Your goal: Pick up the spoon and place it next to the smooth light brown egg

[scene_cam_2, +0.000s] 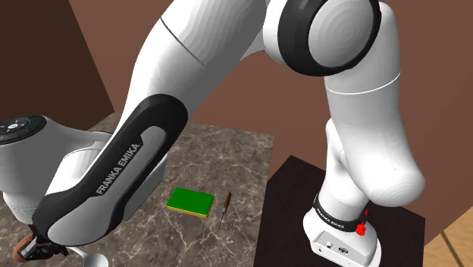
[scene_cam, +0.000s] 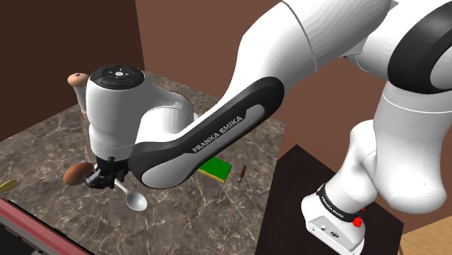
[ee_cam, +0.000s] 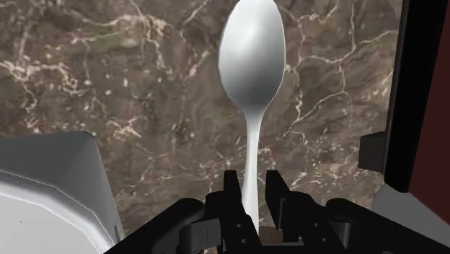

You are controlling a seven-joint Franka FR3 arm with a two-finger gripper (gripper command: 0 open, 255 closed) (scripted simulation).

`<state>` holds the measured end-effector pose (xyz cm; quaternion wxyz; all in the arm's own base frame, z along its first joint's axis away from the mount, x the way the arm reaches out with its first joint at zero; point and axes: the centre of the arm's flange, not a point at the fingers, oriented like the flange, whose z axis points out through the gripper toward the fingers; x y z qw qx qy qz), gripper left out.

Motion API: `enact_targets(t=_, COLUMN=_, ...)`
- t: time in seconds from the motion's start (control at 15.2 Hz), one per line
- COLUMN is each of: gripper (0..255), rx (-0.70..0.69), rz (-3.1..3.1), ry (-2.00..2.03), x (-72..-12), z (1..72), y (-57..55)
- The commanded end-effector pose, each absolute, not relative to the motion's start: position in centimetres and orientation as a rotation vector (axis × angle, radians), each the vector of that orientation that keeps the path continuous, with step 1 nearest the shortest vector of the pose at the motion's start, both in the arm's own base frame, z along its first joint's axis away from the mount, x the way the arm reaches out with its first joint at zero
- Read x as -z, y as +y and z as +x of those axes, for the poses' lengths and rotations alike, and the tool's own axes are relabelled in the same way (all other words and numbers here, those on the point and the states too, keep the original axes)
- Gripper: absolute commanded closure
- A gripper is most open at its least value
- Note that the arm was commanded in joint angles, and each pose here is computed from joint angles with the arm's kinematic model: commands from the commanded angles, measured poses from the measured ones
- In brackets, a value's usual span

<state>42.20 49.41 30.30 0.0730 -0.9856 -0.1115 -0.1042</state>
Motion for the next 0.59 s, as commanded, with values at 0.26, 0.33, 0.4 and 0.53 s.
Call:
enact_targets(t=0.26, gripper=255, rx=0.313, rz=-2.960, ry=-0.335, x=-27.1, z=42.2, y=49.5)
enact_targets(t=0.33, gripper=255, rx=0.313, rz=-2.960, ry=-0.335, x=-26.5, z=42.2, y=49.5)
enact_targets(t=0.4, gripper=255, rx=0.313, rz=-2.960, ry=-0.335, x=-26.0, z=42.2, y=49.5)
enact_targets(t=0.53, gripper=255, rx=0.313, rz=-2.960, ry=-0.335, x=-25.0, z=42.2, y=49.5)
